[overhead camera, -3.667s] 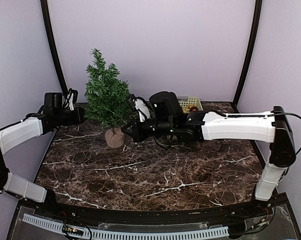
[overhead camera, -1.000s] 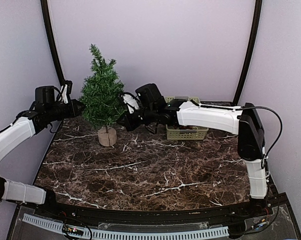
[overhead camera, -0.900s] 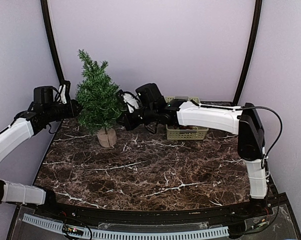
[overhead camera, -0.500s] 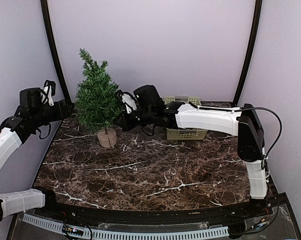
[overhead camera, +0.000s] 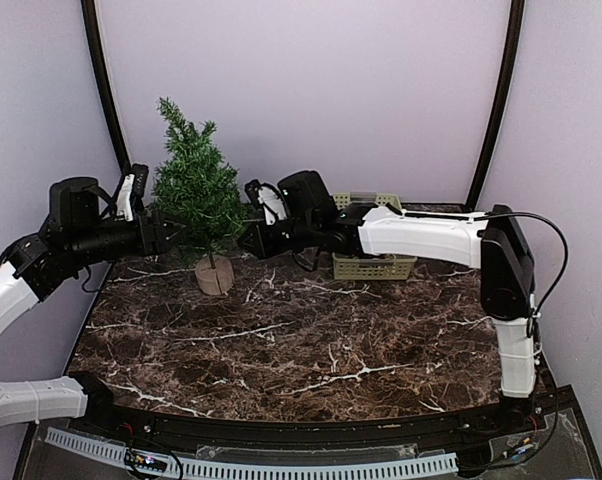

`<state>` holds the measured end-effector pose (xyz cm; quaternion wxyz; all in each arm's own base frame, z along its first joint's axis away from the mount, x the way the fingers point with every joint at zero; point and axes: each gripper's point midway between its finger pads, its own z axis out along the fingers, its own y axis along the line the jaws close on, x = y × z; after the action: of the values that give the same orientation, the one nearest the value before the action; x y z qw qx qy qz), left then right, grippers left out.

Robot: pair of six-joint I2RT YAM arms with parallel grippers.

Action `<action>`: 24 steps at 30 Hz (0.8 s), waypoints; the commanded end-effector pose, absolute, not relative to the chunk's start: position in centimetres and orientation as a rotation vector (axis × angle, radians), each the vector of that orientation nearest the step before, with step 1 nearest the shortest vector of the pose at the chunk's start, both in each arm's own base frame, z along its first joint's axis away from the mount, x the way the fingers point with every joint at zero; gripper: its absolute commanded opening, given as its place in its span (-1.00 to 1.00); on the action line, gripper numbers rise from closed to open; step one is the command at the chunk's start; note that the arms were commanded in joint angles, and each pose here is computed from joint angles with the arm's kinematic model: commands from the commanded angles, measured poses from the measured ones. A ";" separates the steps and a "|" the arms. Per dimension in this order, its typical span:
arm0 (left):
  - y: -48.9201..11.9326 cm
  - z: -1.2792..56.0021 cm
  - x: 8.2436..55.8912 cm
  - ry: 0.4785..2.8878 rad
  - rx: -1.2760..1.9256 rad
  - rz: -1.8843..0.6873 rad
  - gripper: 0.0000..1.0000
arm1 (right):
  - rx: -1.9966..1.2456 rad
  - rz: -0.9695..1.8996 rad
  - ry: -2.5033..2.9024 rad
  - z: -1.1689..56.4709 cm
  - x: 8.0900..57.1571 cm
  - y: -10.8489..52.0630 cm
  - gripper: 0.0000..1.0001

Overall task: Decorate the small christmas tree
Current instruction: Wrap the side of the string light in the gap of the branches.

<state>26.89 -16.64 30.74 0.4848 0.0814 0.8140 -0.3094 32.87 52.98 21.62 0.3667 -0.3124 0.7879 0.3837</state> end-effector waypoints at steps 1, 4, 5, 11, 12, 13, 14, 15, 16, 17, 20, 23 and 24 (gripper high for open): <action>-18.5 30.4 27.1 1.971 0.179 -0.834 0.36 | -0.808 1.056 1.935 24.5 31.3 51.3 -0.16; -18.3 30.0 27.2 1.972 0.163 -0.830 0.39 | -0.834 1.094 1.863 25.9 29.4 49.4 0.35; -18.2 29.7 27.2 1.979 0.156 -0.820 0.39 | -0.832 1.091 1.859 25.8 28.9 48.6 0.46; -17.3 29.2 26.7 2.006 0.110 -0.792 0.44 | -0.678 0.993 1.983 22.2 29.3 42.9 0.76; -16.9 29.2 26.6 2.007 0.096 -0.781 0.45 | -0.637 0.978 2.005 21.7 29.6 41.9 0.77; -16.8 28.8 26.5 2.023 0.086 -0.776 0.47 | -0.586 0.959 2.030 21.0 30.0 40.8 0.78; -16.6 28.8 26.4 2.026 0.076 -0.768 0.47 | -0.535 0.942 2.052 20.5 30.5 39.7 0.77; -16.5 28.5 26.3 2.038 0.069 -0.767 0.48 | -0.477 0.918 2.076 20.0 31.0 38.6 0.77; -16.4 28.4 26.2 2.043 0.065 -0.768 0.48 | -0.425 0.889 2.104 19.3 31.5 37.5 0.77; -16.4 28.3 26.1 2.051 0.061 -0.770 0.49 | -0.381 0.860 2.123 18.7 31.9 36.4 0.77; -16.1 28.0 25.8 2.074 0.044 -0.759 0.50 | -0.238 0.748 2.179 17.1 33.5 32.8 0.76; -15.6 27.9 25.6 2.088 0.026 -0.741 0.51 | -0.091 0.645 2.204 16.3 35.0 28.9 0.72; -15.5 27.7 25.5 2.098 0.021 -0.735 0.51 | -0.050 0.637 2.208 16.1 35.3 27.9 0.69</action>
<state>26.17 -16.32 28.29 0.4539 0.0239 0.8354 -0.3089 33.28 32.26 14.73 0.3740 -0.1099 0.8766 0.2822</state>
